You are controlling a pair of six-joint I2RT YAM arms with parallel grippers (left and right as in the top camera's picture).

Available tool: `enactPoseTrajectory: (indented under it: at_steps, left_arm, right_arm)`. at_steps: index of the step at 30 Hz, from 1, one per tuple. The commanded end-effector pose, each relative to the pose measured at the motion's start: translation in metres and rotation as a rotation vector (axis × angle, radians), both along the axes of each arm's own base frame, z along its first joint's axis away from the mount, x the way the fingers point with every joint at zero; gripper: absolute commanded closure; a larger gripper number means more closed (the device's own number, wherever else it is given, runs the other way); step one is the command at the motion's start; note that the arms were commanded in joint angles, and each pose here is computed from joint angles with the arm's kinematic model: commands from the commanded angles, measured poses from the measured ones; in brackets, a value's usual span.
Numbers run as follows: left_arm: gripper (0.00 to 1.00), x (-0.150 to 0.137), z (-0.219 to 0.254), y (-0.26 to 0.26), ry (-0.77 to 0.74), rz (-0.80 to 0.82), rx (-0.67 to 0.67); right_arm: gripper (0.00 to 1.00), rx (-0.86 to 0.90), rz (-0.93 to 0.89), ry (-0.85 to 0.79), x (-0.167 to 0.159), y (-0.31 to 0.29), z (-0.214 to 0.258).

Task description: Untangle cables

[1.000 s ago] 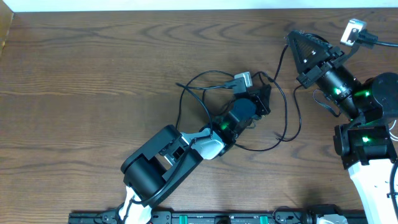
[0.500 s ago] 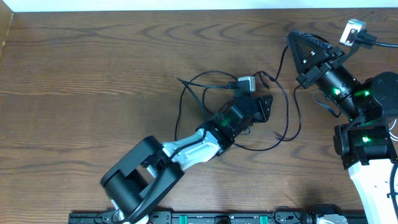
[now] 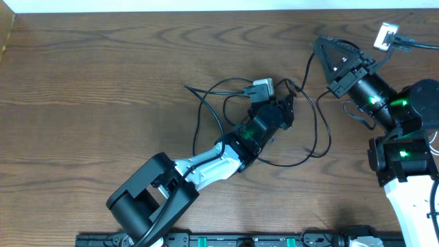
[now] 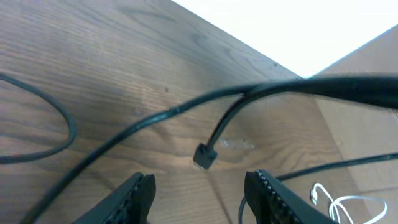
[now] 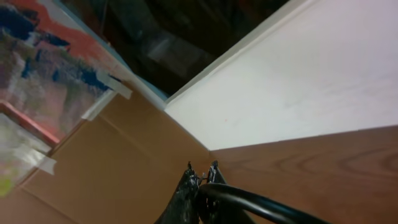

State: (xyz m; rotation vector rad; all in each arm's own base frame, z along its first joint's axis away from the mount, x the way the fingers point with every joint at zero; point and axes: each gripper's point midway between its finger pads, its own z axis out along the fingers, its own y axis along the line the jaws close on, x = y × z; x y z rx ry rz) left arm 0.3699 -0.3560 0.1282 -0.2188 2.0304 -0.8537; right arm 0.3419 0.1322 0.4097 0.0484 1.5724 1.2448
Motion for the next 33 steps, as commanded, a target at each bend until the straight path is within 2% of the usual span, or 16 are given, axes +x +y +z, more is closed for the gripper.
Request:
enactPoseTrajectory:
  at_steps: [1, 15, 19, 21, 26, 27, 33]
  left_arm:
    - [0.47, 0.008, 0.003, -0.001, -0.037, 0.033, -0.001]
    - [0.35, 0.022, -0.002, -0.014, -0.128, 0.052, -0.104]
    - [0.34, 0.028, -0.004, -0.012, -0.154, 0.086, -0.122]
    - [0.43, 0.028, -0.005, -0.012, -0.160, 0.086, -0.129]
    - [0.89, 0.027, -0.004, -0.014, -0.159, 0.075, -0.133]
    - [0.92, 0.026, -0.005, -0.016, -0.157, 0.063, -0.135]
    - [0.92, 0.011, 0.000, -0.039, -0.135, -0.086, -0.175]
  right_arm:
    - [0.97, 0.039, 0.048, -0.001, -0.011, 0.006, 0.016]
    - [0.98, 0.055, 0.072, 0.013, -0.015, 0.009, 0.017]
    - [0.98, 0.065, 0.080, 0.024, -0.016, 0.009, 0.017]
    - [0.98, 0.065, 0.079, 0.024, -0.016, 0.009, 0.017]
    - [0.98, 0.059, 0.075, 0.018, -0.015, 0.009, 0.017]
    - [0.98, 0.055, 0.071, 0.013, -0.015, 0.008, 0.017]
    - [0.98, 0.029, 0.046, -0.009, -0.012, 0.006, 0.016]
